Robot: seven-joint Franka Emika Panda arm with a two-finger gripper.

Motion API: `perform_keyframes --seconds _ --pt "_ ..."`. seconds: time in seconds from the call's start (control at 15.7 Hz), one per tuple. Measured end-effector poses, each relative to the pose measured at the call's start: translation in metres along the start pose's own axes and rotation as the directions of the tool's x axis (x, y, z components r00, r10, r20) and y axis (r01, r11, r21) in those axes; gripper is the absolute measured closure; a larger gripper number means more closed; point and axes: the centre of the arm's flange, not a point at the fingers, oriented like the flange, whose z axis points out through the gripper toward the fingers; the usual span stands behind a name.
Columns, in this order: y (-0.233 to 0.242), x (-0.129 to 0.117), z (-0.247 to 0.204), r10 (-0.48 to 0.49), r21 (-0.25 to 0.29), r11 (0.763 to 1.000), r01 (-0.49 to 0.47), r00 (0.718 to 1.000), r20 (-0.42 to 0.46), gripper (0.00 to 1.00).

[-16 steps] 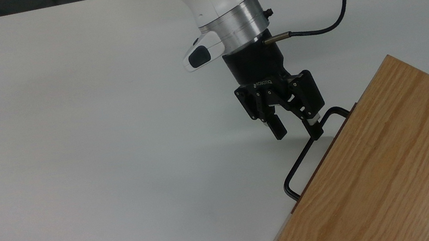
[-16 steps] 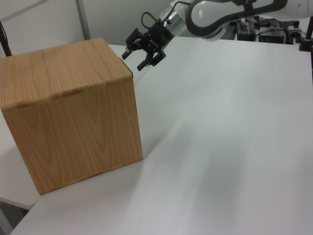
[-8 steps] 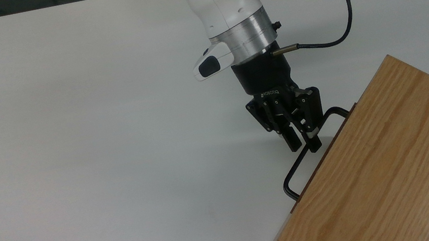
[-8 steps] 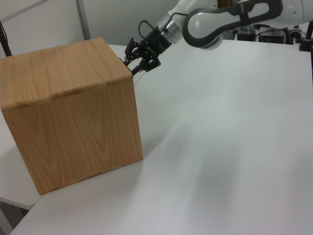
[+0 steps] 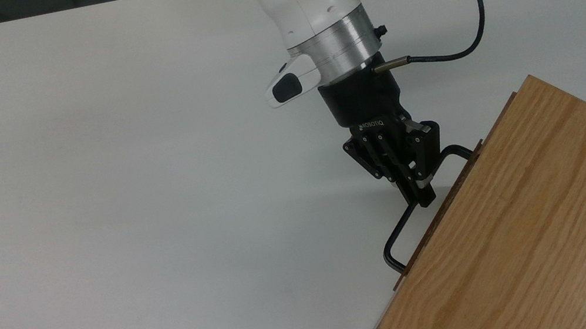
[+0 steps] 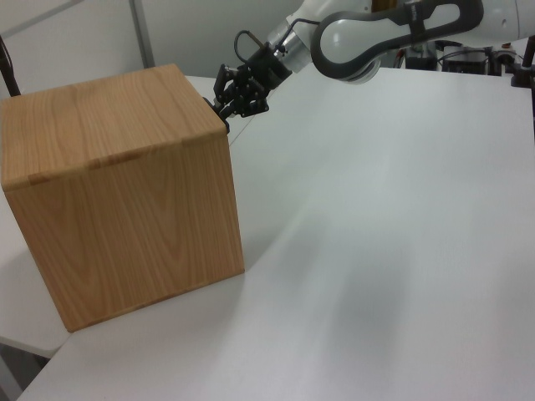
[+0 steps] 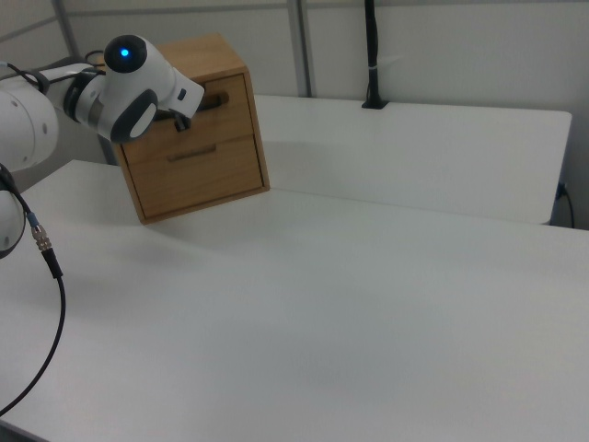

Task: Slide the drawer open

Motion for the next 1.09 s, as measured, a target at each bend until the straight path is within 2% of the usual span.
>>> perform_keyframes --seconds 0.26,0.45,0.57,0.77,1.02,1.09 --pt "0.007 0.026 -0.022 0.015 -0.083 0.997 -0.008 0.996 0.087 0.83" --pt "0.019 0.065 -0.067 -0.002 -0.13 0.991 0.02 0.99 0.139 0.88" --pt "0.032 0.082 -0.098 -0.014 -0.149 0.988 0.047 0.977 0.211 0.97" --pt "0.052 0.092 -0.127 -0.019 -0.182 0.98 0.075 0.955 0.295 0.98" --pt "0.066 0.106 -0.142 -0.006 -0.194 0.979 0.065 0.958 0.288 0.96" --pt "0.067 0.107 -0.144 -0.004 -0.194 0.979 0.062 0.958 0.285 0.92"
